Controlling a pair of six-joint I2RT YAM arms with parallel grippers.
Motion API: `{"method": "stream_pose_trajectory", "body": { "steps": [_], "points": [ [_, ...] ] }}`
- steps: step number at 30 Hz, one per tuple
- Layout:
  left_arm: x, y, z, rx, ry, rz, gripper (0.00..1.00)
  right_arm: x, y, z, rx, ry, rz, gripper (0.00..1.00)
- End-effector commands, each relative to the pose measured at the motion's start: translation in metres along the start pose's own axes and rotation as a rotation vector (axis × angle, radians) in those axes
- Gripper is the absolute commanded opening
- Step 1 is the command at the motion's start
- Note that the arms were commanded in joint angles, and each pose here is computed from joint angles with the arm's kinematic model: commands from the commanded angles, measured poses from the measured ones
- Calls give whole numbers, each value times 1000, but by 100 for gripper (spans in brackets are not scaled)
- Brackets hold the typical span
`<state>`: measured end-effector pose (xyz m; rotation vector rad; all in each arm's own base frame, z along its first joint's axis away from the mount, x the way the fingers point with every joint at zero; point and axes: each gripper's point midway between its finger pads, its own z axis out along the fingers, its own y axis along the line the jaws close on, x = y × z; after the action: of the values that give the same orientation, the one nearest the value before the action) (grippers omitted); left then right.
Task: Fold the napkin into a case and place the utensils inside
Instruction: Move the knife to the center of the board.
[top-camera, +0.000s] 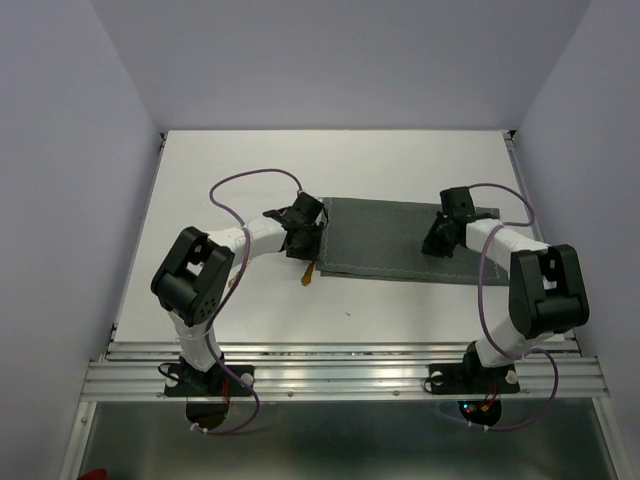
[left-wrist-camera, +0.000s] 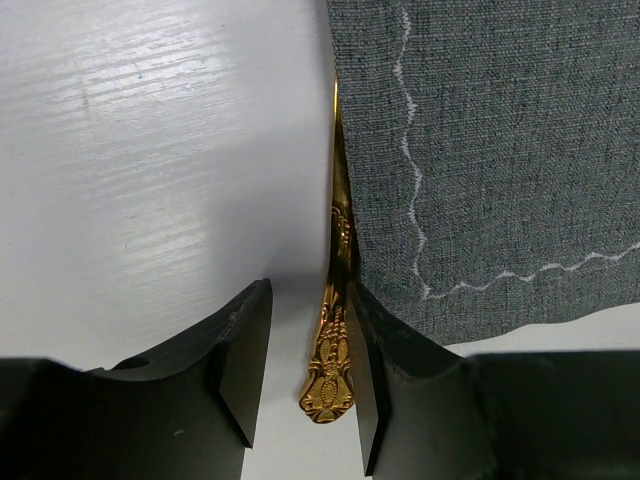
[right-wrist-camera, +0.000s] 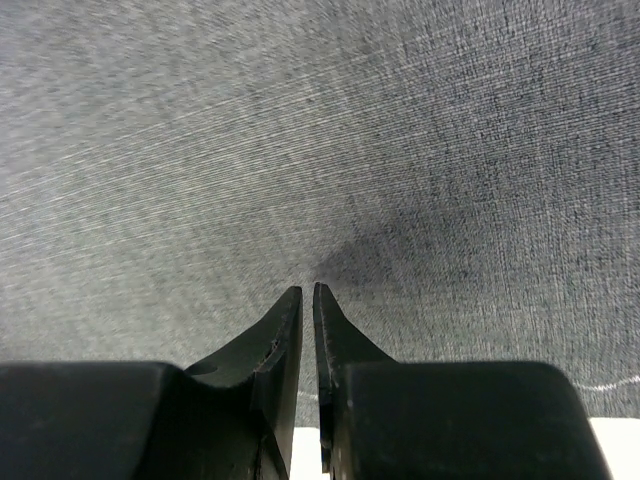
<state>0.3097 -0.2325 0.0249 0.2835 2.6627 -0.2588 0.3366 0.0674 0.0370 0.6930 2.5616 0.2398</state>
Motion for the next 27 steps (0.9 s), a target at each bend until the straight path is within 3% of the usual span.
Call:
{"method": "stream_pose_trajectory", "body": {
  "steps": [1, 12, 27],
  "points": [
    [4, -4, -7, 17, 4, 29, 47, 9, -9, 14, 42, 7, -5, 15],
    [4, 0, -2, -15, 22, 56, 47, 16, -41, 20, 153, 2, -9, 16],
    [7, 4, 13, -63, 46, 33, 41, 12, -37, 14, 136, -11, -10, 16]
  ]
}}
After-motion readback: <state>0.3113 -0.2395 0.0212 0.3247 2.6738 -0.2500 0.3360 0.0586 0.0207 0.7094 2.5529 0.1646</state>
